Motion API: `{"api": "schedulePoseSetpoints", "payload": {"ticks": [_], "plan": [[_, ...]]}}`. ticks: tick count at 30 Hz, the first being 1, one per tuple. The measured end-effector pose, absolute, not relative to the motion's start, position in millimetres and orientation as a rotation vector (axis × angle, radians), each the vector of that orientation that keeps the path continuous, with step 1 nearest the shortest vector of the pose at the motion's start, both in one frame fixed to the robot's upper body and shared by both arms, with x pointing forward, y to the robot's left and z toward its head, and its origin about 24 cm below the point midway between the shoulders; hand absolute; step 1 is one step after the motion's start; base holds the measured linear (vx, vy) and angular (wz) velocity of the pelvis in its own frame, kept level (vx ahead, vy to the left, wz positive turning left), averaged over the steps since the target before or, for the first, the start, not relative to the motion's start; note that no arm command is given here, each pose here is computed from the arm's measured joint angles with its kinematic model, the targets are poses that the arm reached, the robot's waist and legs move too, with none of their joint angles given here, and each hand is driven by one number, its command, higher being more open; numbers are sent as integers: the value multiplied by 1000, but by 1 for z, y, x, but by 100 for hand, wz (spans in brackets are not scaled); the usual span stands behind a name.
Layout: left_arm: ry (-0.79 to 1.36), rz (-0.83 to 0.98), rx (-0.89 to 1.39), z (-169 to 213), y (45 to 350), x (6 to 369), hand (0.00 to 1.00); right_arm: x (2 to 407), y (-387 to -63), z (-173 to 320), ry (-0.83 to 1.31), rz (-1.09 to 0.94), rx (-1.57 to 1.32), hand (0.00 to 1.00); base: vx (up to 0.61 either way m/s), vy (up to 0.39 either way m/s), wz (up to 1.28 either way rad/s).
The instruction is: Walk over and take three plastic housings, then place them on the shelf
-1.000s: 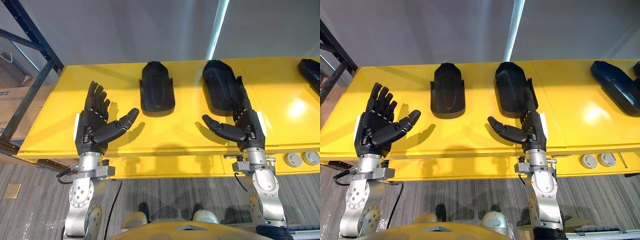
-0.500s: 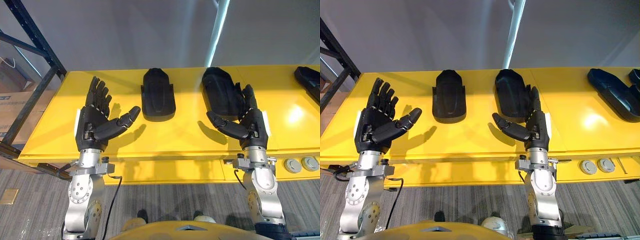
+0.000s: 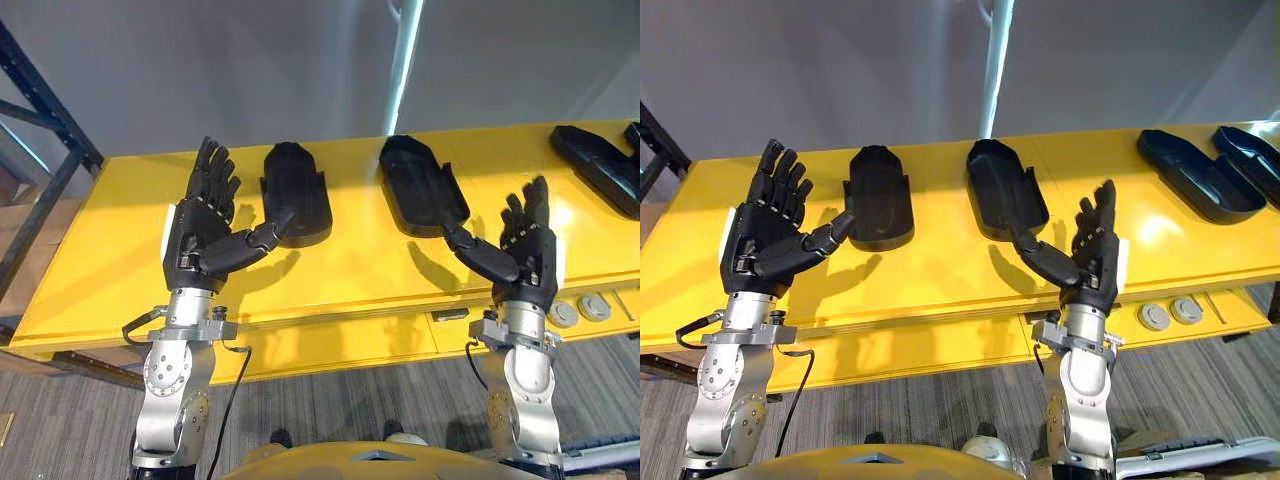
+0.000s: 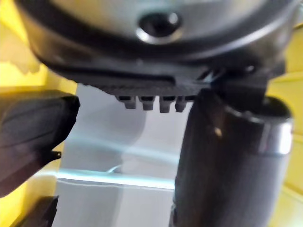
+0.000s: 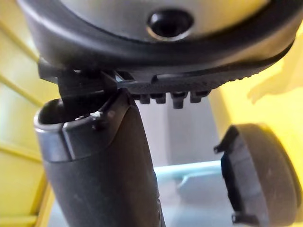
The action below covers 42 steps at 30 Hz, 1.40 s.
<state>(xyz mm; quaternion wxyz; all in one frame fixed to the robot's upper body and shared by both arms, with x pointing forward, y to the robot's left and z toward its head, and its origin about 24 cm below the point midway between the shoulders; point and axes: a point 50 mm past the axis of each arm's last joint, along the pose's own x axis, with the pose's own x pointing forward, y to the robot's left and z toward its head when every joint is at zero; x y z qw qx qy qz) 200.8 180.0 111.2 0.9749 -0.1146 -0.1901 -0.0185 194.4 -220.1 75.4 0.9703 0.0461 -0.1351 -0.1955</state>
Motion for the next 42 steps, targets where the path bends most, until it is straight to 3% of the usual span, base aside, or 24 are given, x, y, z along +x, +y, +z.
{"api": "schedulePoseSetpoints", "payload": {"ticks": [9, 16, 20, 29, 34, 37, 42], "plan": [[-415, -33, -280, 117, 178, 205, 100, 171, -231, 63, -203, -467, 72, 100, 8, -8, -52], [-444, 150, -312, 117, 193, 200, 100, 187, -241, 86, -320, -341, 21, 100, -36, 38, -129], [-483, 126, -312, 122, 190, 201, 100, 186, -244, 87, -340, -363, 60, 100, -47, 196, -40], [-487, 68, -342, 121, 176, 196, 100, 158, -212, 42, -154, -277, 237, 100, -106, 115, -48], [-496, 120, -291, 121, 185, 193, 100, 202, -193, 61, -309, -86, 248, 100, -296, -15, -92], [-505, 84, -291, 120, 184, 194, 100, 231, -175, 53, -291, -82, 244, 100, -114, -194, -54], [-408, 90, -377, 94, 187, 199, 100, 234, -146, 40, -225, -53, 153, 100, -55, -413, -72]]}}
